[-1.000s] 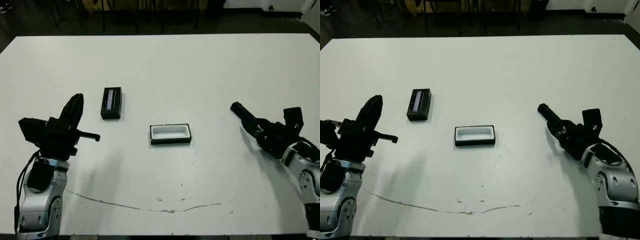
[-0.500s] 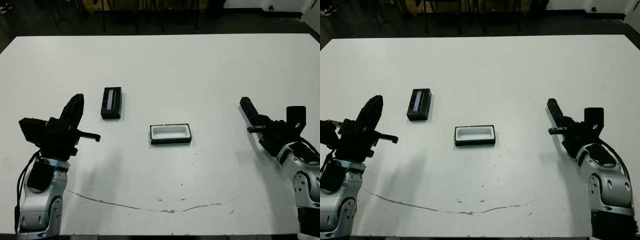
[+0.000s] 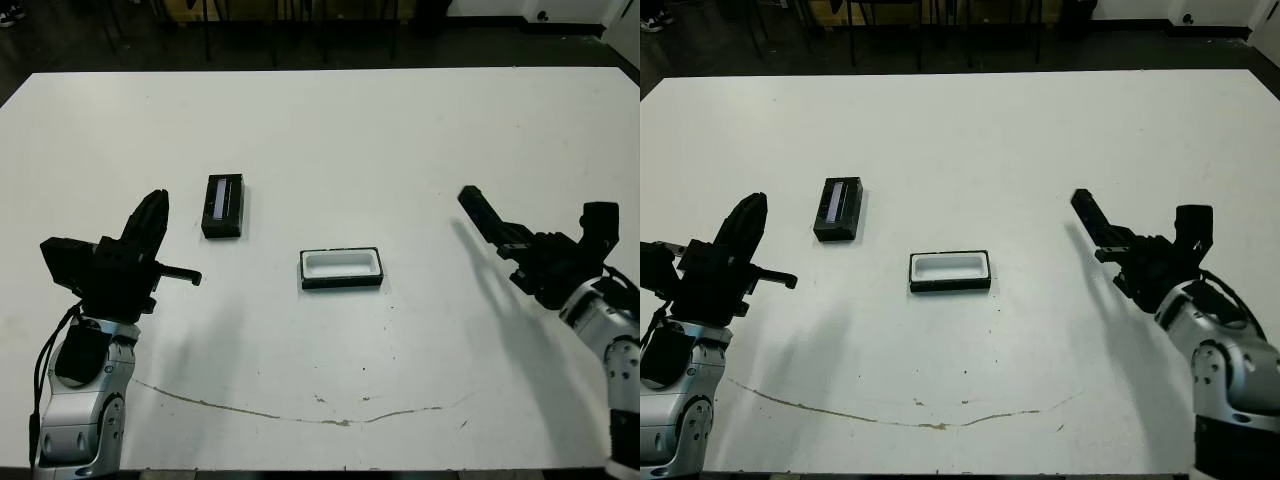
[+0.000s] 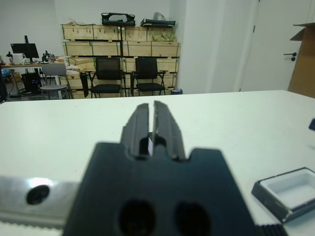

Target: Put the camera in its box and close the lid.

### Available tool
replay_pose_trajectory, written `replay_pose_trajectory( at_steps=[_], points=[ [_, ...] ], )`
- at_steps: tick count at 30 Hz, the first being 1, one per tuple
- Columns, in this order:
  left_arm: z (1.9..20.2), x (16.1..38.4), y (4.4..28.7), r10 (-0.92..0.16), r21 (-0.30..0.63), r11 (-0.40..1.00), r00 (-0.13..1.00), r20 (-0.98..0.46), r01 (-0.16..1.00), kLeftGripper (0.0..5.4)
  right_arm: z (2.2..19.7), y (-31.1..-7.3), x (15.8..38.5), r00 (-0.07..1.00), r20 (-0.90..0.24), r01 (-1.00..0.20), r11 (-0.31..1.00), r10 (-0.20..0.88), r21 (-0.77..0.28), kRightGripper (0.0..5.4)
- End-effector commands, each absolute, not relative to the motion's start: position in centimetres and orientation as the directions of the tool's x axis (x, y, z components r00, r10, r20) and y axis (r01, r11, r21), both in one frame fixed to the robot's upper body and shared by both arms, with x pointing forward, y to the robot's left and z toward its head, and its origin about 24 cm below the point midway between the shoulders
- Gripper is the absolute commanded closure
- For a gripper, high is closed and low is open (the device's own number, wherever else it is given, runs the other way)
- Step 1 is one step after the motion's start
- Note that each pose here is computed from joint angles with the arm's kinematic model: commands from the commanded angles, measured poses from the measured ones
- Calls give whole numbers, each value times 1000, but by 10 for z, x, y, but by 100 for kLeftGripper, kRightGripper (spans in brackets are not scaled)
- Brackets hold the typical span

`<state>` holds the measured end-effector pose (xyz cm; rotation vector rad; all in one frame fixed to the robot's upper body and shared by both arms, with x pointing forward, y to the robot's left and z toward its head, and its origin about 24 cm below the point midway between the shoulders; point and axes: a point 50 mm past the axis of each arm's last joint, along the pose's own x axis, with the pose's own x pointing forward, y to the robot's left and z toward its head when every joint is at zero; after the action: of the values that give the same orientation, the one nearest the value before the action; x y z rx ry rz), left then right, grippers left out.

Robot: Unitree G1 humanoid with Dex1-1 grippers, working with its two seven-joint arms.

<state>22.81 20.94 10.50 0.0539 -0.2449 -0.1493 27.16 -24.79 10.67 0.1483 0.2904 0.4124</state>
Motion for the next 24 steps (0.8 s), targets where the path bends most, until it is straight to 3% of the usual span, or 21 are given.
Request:
replay_pose_trajectory(
  at_steps=[1,7,13,19,24],
  points=[
    [98,226,211,-148,67,988,970,194,137,540,115,-250,275,801,-277,-506,848,531,161,539],
    [98,225,212,-152,79,987,969,192,139,540,135,-242,280,643,-363,-704,707,675,67,539],
    [97,224,211,-150,78,987,972,181,138,540,138,-239,305,381,-396,-887,451,835,98,539],
    [97,224,210,-151,86,987,972,180,137,540,139,-232,325,238,-566,-950,311,789,33,539],
    [96,224,209,-150,78,987,973,175,138,540,142,-209,336,97,-610,-984,169,786,63,539]
  ],
)
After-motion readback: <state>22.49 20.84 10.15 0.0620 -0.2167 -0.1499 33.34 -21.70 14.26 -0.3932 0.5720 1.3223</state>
